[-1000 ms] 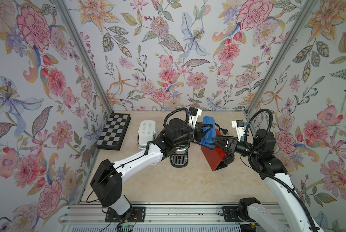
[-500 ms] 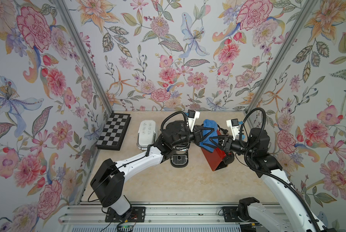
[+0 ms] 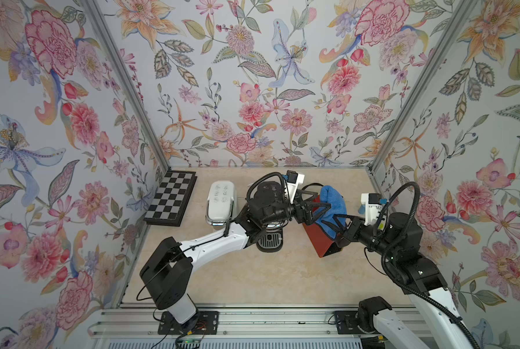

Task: Wipe the surface of a coffee machine
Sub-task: Adjust the cleaning item, then wipe the dirt from the surface of the coffee machine.

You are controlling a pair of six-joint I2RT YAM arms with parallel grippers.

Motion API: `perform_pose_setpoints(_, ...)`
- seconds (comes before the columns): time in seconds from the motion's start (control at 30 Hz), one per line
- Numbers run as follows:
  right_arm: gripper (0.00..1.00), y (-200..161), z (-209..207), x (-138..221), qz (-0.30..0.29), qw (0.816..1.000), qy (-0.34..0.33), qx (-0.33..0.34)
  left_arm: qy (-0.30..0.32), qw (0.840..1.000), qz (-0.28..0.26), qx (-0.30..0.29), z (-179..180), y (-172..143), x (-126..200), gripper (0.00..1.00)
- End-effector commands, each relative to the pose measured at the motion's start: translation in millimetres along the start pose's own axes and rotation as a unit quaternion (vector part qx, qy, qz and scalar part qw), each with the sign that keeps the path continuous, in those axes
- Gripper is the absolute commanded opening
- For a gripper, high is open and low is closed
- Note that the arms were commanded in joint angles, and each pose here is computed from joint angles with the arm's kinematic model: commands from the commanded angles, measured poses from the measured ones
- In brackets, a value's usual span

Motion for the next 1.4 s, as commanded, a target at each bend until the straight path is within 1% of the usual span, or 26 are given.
perform_pose_setpoints(0.0,0.0,-13,-29,31,-0.006,0.988,-0.147,-0.044,0.062,0.996,-0.012,-0.057,4,15,-6,0.99)
perform_pose_setpoints(0.13,0.0,-37,-45,43,0.001,0.979,-0.192,-0.074,0.095,0.992,-0.004,-0.082,12,13,-19,0.99)
perform_pose_setpoints(0.27,0.0,-65,-55,40,0.025,0.976,-0.191,-0.106,0.112,0.988,0.014,-0.101,17,5,-39,0.99)
perform_pose_setpoints(0.37,0.0,-80,-61,36,0.037,0.974,-0.19,-0.122,0.118,0.986,0.028,-0.111,23,-3,-54,0.99)
perform_pose_setpoints(0.5,0.0,-90,-66,33,0.044,0.971,-0.195,-0.128,0.118,0.987,0.043,-0.104,34,-15,-68,0.99)
perform_pose_setpoints(0.67,0.0,-107,-75,23,0.064,0.968,-0.198,-0.139,0.124,0.986,0.062,-0.096,48,-36,-82,0.99)
perform_pose_setpoints(0.9,0.0,-128,-86,17,0.067,0.964,-0.202,-0.162,0.152,0.981,0.077,-0.096,63,-54,-89,0.99)
perform_pose_setpoints(1.03,0.0,-132,-87,9,0.052,0.968,-0.18,-0.165,0.171,0.977,0.081,-0.101,71,-61,-91,0.99)
perform_pose_setpoints(1.13,0.0,-128,-84,0,0.041,0.973,-0.151,-0.169,0.184,0.974,0.086,-0.097,79,-66,-91,0.99)
perform_pose_setpoints(1.27,0.0,-104,-68,7,0.004,0.982,-0.114,-0.151,0.197,0.972,0.091,-0.094,86,-73,-88,0.99)
perform_pose_setpoints(1.37,0.0,-90,-55,14,-0.011,0.986,-0.088,-0.143,0.205,0.97,0.094,-0.094,91,-77,-87,0.99)
Point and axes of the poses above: each gripper's point midway between its finger pads, its own x axis back along the fingers, its own z axis along the line the jaws close on, y = z × x, the point moved 6 cm from there along x, back along the fingers, and after that the axes turned 10 degrees about x, right-handed, at the moved point
